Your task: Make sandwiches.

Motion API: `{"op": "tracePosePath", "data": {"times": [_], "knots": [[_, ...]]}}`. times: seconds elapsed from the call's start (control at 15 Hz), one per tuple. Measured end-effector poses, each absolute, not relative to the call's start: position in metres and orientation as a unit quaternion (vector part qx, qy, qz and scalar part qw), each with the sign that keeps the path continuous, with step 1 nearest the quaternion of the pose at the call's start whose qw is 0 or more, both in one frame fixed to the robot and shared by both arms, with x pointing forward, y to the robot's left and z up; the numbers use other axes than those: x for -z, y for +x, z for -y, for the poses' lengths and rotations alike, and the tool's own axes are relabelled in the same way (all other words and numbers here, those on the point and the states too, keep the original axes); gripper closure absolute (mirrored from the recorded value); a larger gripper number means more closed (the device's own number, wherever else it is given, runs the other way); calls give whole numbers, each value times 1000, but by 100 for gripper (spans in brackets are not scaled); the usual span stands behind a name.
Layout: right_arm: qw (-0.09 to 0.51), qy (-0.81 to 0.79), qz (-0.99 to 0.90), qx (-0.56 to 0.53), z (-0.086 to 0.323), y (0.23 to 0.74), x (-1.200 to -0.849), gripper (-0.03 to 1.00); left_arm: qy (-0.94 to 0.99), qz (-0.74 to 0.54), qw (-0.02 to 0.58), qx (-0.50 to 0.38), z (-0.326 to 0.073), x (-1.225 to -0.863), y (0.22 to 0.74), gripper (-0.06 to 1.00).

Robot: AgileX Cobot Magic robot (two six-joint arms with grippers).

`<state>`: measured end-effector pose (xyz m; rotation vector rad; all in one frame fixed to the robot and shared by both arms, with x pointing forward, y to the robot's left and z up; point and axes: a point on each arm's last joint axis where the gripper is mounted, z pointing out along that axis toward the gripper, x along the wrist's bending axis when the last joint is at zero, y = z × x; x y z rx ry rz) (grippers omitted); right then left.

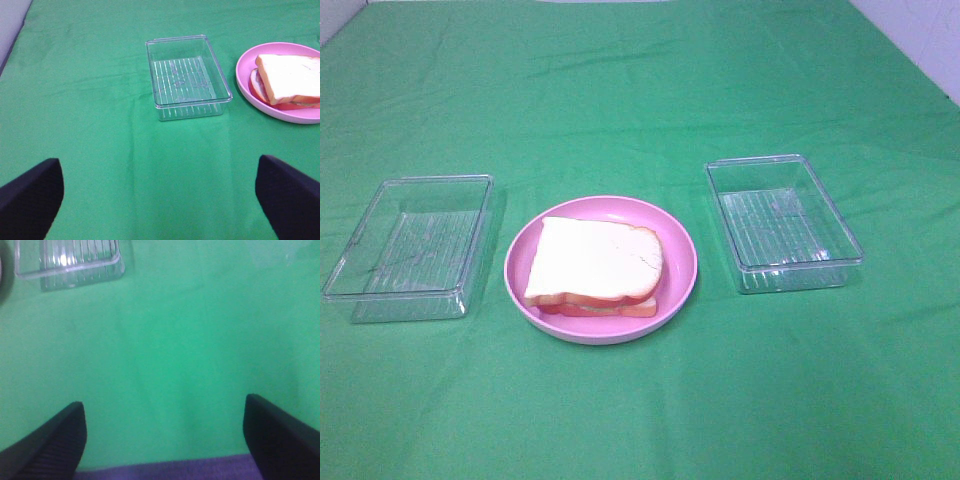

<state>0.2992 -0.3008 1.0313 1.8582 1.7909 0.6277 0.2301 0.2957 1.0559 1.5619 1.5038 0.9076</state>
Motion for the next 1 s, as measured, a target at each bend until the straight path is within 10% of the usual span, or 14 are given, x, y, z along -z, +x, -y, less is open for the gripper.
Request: {"op": "tracePosePath", "data": {"times": [0.53,1.0], "knots": [[365,619,-589,-370,303,241,-1044,15,613,-590,385,-356,-296,-1056,230,-3],[315,635,-633,-309,303,231,-1029,15,613,-590,385,-356,-296,-1056,230,-3]]}}
